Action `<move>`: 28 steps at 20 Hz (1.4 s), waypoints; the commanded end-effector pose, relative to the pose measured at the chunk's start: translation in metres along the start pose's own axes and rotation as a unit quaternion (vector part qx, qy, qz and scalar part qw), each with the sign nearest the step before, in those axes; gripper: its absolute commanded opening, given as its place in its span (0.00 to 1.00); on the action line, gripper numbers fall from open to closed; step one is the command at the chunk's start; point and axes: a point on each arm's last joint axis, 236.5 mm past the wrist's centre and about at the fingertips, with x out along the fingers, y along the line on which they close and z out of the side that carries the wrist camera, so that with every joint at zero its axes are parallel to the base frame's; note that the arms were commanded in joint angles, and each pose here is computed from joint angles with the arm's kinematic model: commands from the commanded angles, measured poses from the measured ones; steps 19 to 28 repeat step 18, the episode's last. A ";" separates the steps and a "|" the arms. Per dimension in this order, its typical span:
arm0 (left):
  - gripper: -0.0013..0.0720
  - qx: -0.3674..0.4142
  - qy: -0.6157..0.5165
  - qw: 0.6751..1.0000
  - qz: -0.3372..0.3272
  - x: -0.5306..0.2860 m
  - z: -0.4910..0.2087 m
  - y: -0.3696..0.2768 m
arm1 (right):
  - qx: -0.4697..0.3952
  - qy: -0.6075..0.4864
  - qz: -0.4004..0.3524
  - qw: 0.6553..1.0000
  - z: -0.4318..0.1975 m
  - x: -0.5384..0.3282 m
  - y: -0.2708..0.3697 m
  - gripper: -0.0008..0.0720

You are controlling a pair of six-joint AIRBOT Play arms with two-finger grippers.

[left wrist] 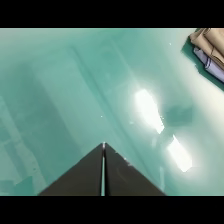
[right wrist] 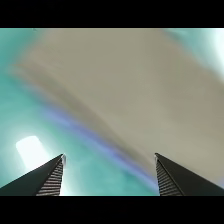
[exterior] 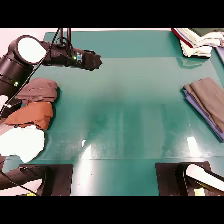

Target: Fold the shirts.

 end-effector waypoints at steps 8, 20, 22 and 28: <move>0.05 0.002 0.003 1.000 0.001 0.000 -0.001 0.000 | -0.275 0.031 0.250 0.928 -0.099 -0.047 0.281 0.69; 0.06 0.002 0.003 1.000 0.001 0.000 -0.001 0.000 | -0.340 0.041 0.285 0.895 -0.137 -0.063 0.318 0.03; 0.06 0.002 0.003 1.000 0.001 0.000 -0.001 0.000 | -0.340 0.041 0.285 0.895 -0.137 -0.063 0.318 0.03; 0.06 0.002 0.003 1.000 0.001 0.000 -0.001 0.000 | -0.340 0.041 0.285 0.895 -0.137 -0.063 0.318 0.03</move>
